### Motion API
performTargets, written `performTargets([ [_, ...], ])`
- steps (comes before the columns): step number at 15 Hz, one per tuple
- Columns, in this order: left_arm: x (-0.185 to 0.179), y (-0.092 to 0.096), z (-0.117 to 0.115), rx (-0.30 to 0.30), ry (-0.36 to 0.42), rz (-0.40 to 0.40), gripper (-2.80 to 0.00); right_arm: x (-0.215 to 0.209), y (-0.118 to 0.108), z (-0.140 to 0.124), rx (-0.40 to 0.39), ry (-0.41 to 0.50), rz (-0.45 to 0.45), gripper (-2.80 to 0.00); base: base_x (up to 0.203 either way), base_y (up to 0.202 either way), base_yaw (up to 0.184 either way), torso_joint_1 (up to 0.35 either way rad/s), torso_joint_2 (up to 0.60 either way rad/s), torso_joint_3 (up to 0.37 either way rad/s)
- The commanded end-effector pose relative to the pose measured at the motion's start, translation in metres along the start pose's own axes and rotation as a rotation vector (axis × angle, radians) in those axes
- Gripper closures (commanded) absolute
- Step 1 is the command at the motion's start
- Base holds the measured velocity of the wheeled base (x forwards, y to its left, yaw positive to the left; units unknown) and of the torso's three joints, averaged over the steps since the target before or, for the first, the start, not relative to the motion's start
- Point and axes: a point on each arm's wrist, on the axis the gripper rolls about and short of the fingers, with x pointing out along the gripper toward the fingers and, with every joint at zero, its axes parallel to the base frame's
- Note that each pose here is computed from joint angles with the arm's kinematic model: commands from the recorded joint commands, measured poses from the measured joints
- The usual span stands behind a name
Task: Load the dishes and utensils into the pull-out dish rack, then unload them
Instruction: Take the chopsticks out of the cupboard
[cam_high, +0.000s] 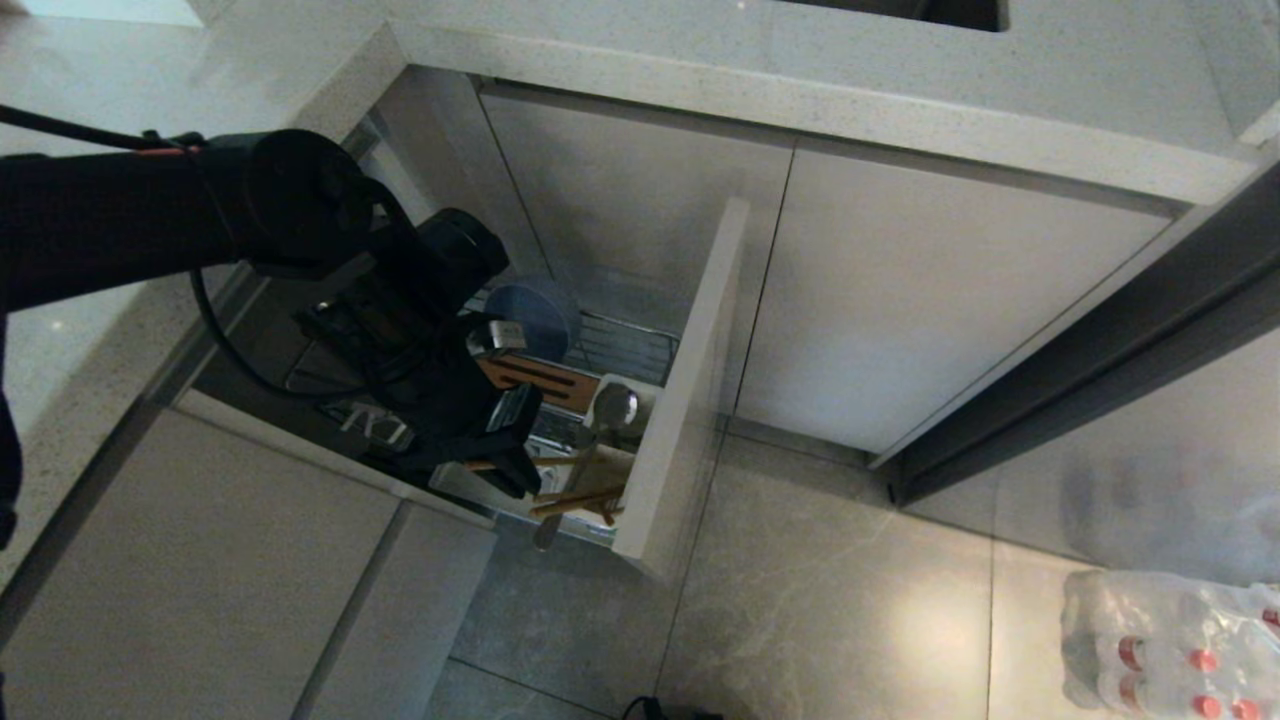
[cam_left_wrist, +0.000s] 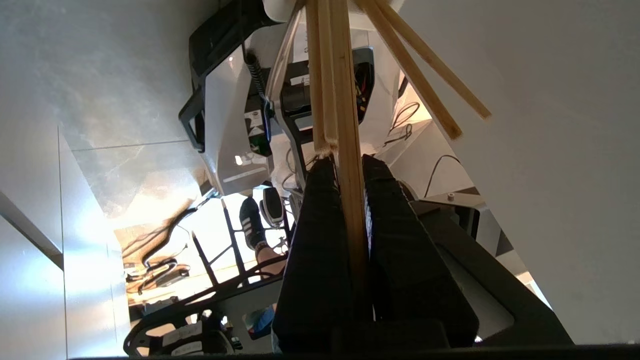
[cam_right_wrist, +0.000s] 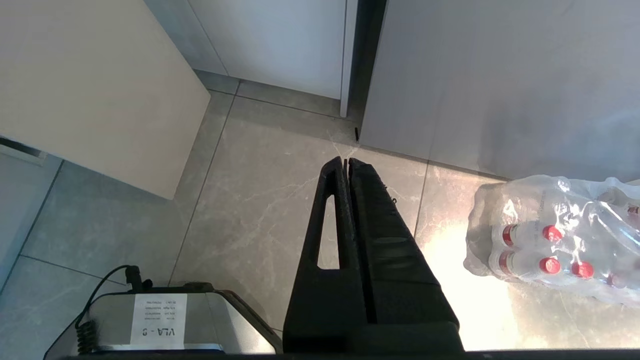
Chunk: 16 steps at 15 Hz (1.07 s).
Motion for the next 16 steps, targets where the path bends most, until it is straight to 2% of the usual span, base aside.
performTargets([
  [1,-0.008,-0.001,-0.004,0.001,-0.012,-0.005,0.00,0.000,0.000,0.000,0.000,0.000,0.000,0.00,0.000,0.000,0.000,0.000,0.00,0.000],
  [9,-0.033,-0.004,-0.015,0.015,-0.074,-0.022,0.00,0.000,0.000,0.000,0.000,0.000,0.000,0.00,0.000,0.000,0.000,0.000,0.00,0.000],
  [16,-0.070,-0.007,-0.036,0.025,-0.169,-0.047,0.00,0.000,0.000,0.000,0.000,0.000,0.000,0.00,0.000,0.000,0.000,0.000,0.00,0.000],
])
